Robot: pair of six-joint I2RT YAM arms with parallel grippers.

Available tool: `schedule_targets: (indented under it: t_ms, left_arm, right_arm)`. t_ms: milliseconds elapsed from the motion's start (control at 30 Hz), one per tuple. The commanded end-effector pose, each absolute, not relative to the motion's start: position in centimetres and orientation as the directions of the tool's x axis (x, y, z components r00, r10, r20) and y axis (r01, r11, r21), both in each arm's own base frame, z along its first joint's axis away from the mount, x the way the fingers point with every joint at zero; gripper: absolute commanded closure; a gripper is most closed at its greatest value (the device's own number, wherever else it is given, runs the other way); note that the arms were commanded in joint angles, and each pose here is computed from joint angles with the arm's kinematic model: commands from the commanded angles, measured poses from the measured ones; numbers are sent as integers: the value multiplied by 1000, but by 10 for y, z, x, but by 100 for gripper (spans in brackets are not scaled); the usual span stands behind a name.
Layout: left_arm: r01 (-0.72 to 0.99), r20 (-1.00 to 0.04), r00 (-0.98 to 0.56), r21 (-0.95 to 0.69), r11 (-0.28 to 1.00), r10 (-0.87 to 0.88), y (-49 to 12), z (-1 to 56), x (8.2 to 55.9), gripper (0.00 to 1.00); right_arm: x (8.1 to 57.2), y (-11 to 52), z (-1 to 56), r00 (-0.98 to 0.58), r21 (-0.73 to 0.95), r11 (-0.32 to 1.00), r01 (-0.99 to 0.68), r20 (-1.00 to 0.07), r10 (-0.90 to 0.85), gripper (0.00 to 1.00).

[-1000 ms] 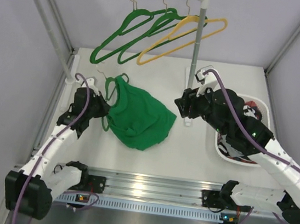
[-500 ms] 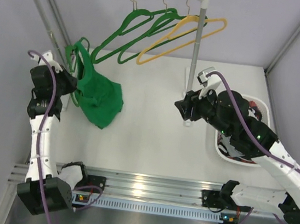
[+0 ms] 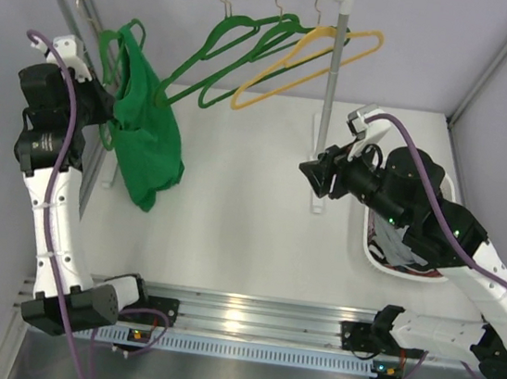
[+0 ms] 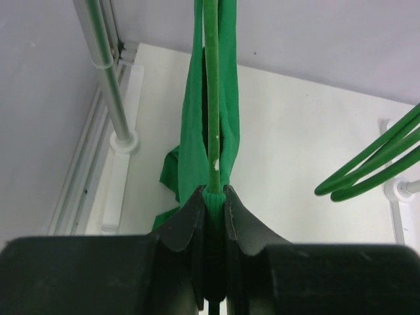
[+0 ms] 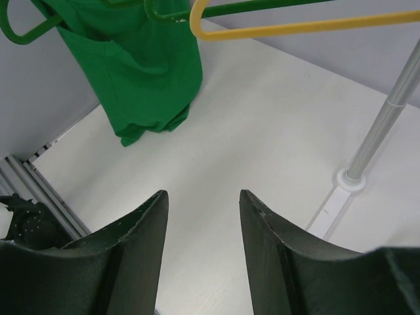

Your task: Place the tank top on the hanger

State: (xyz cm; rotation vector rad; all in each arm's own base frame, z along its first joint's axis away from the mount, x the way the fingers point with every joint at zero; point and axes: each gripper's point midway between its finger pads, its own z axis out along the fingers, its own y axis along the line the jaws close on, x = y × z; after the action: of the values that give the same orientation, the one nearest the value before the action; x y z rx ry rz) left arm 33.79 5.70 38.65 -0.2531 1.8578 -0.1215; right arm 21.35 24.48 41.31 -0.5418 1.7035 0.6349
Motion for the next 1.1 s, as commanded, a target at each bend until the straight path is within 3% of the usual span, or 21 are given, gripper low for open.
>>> schedule_targets:
  t_ms: [0,467,1067]
  left_arm:
    - [-98,-966,-205,-139,985,-156,62,428,336,100]
    - [-110,-988,-114,-93,990,-105,74,495,355,100]
    - [-155,-959,-245,-107,982,-143,95,451,401,100]
  right_arm:
    - [212,241,432,-178,129,736,-664,-984,11,52]
    - [215,243,434,-180,126,738,-663,-984,7,52]
    - [214,249,428,-229,159,732,-662,-974,5,53]
